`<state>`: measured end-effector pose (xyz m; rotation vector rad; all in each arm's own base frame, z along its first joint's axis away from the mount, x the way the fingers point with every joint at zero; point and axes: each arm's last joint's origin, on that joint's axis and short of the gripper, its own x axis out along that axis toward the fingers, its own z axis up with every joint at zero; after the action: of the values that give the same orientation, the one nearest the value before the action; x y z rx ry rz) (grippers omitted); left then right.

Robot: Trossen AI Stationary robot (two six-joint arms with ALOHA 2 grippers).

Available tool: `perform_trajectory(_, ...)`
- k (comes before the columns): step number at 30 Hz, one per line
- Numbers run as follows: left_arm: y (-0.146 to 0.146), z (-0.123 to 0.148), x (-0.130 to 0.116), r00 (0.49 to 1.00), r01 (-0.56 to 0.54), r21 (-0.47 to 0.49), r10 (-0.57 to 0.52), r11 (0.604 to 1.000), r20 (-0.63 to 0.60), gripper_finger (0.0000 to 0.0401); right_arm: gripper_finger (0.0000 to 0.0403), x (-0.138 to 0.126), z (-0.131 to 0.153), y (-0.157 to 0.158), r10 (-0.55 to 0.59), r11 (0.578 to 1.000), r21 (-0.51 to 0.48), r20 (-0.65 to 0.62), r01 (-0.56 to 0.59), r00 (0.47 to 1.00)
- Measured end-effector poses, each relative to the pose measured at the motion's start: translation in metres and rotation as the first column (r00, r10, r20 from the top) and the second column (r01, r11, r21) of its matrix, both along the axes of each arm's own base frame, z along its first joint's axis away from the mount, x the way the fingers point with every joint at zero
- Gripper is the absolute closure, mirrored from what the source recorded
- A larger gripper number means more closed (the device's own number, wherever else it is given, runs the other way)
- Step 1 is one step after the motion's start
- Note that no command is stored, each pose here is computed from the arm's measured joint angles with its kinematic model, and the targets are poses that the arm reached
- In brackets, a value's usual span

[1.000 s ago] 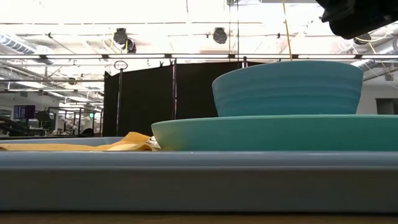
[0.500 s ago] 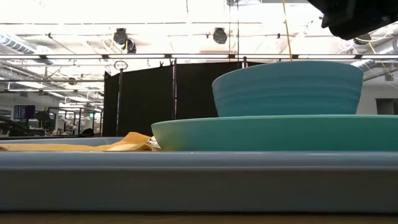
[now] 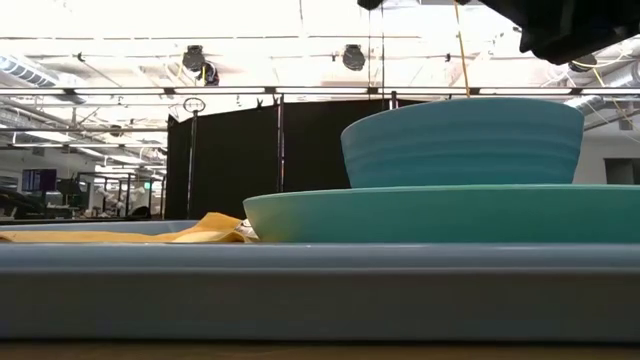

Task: Set up tray
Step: Put the orange fork on top of the yellow napkin to the left of the orange spoon

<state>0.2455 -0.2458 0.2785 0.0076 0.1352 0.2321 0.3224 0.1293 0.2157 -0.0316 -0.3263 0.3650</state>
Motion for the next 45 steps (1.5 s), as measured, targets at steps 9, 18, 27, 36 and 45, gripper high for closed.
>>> perform_trajectory(9,0.004,-0.023,-0.01,0.992,-0.043,-0.243,0.012,0.969,-0.124,0.0395,0.0353,-0.019,-0.001,-0.008,-0.001,1.0,-0.005,-0.017,0.001,1.0)
perform_trajectory(18,0.01,-0.036,-0.014,0.972,-0.107,-0.421,0.007,0.901,-0.234,0.0395,0.0353,-0.043,0.003,-0.017,-0.002,1.0,0.001,-0.014,0.002,1.0)
perform_trajectory(27,0.015,-0.049,-0.016,0.948,-0.143,-0.503,-0.029,0.852,-0.318,0.0395,0.0353,-0.052,0.002,-0.018,0.007,1.0,0.001,-0.015,-0.007,1.0)
perform_trajectory(36,0.02,-0.102,-0.034,0.968,-0.038,-0.796,-0.175,0.604,-0.18,0.0395,0.0353,-0.053,0.002,-0.015,0.016,1.0,-0.004,-0.014,-0.016,1.0)
perform_trajectory(45,0.056,-0.143,-0.049,0.943,-0.03,-0.913,-0.291,0.407,-0.161,0.0395,0.0353,-0.053,0.001,-0.015,0.016,1.0,-0.008,-0.027,-0.016,1.0)
